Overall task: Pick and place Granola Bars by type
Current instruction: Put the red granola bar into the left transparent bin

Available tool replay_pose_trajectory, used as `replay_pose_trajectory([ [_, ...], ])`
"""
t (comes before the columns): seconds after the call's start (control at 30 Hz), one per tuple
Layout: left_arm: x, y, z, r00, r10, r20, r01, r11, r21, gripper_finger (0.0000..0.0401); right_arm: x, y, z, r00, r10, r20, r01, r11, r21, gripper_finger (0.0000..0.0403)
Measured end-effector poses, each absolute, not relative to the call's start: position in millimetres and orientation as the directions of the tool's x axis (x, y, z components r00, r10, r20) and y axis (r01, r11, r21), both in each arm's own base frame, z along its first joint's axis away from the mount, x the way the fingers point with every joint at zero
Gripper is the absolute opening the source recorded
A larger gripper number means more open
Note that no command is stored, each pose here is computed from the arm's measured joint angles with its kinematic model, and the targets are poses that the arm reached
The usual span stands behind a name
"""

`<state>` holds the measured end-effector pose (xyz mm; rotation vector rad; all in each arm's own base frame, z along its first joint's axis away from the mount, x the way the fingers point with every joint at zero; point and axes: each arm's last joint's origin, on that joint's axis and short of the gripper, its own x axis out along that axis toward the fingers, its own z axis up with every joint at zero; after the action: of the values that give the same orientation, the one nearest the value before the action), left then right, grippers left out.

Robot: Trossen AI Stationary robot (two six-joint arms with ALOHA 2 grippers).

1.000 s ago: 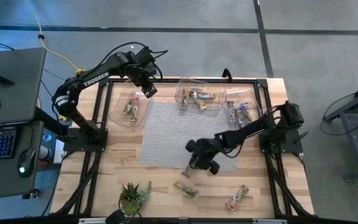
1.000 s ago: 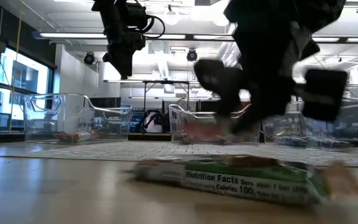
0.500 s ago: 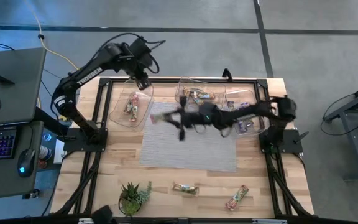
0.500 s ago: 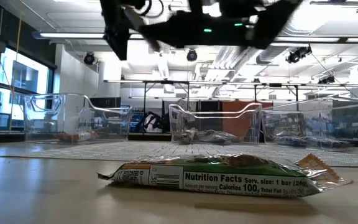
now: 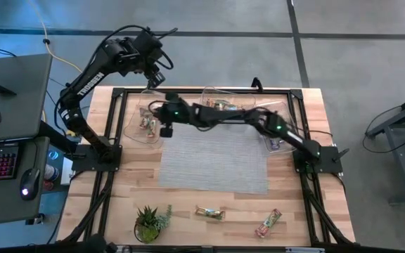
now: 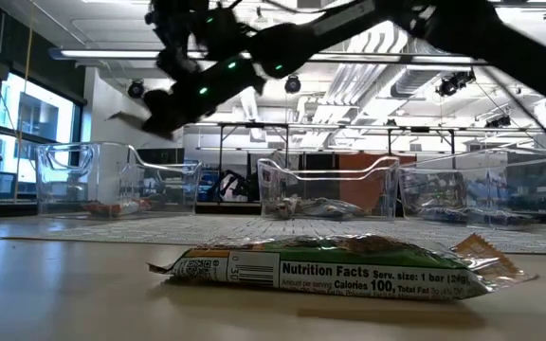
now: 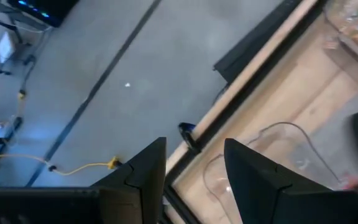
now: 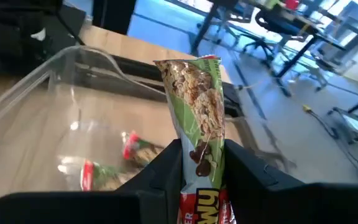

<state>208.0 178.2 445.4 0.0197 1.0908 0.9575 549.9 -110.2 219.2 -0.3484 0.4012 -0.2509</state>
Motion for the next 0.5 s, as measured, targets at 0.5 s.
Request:
replay_pose_trajectory([
  [0.5,208,174,442,0.179,0.572,-0.800,-0.633,0.690,0.352,0.0156,575,-121,196,0.803,-0.496,-0.331,0.272,0.799,-0.537,0.0117],
])
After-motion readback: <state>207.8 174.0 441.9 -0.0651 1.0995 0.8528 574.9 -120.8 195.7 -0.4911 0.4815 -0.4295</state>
